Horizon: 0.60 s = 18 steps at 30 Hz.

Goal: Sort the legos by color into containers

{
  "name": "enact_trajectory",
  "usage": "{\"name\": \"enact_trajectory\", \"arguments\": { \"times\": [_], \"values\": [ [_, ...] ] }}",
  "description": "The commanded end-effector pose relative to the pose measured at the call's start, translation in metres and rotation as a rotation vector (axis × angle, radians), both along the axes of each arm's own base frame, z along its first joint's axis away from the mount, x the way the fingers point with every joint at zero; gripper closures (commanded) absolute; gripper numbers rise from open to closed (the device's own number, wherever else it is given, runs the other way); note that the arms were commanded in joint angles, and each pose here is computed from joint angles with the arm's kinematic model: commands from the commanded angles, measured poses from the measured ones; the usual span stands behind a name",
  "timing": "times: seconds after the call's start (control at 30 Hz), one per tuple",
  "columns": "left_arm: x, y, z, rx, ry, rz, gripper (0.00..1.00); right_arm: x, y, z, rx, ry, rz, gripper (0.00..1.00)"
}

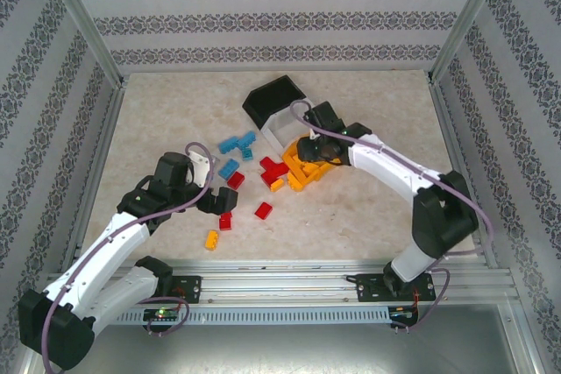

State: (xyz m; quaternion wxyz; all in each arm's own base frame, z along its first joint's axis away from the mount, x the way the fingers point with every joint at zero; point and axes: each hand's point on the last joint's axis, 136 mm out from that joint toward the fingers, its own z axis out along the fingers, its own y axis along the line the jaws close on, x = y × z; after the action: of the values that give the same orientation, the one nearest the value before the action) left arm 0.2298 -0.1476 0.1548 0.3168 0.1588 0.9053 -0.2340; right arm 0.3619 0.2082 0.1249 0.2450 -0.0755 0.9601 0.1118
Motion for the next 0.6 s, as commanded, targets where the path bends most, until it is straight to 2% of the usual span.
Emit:
{"name": "enact_trajectory", "arguments": {
  "times": [0.0, 0.23, 0.4, 0.47, 0.57],
  "values": [
    [-0.002, -0.012, 0.004, -0.013, -0.029, -0.055, 0.0, 0.01, -0.017, -0.026, -0.059, 0.069, -0.015, 0.63],
    [-0.004, -0.015, -0.009, 0.038, 0.044, -0.06, 0.0, 0.027, -0.022, -0.049, -0.069, 0.099, -0.021, 0.61],
    [-0.004, -0.017, -0.016, 0.062, 0.086, -0.067, 0.0, 0.029, -0.018, -0.061, -0.062, 0.13, -0.012, 0.49],
    [-0.005, -0.019, -0.016, 0.062, 0.094, -0.076, 0.0, 0.029, -0.017, -0.059, -0.055, 0.127, -0.015, 0.42],
    [-0.009, -0.021, -0.02, 0.092, 0.127, -0.089, 0.0, 0.029, -0.017, -0.048, -0.045, 0.109, -0.013, 0.38]
  ]
}}
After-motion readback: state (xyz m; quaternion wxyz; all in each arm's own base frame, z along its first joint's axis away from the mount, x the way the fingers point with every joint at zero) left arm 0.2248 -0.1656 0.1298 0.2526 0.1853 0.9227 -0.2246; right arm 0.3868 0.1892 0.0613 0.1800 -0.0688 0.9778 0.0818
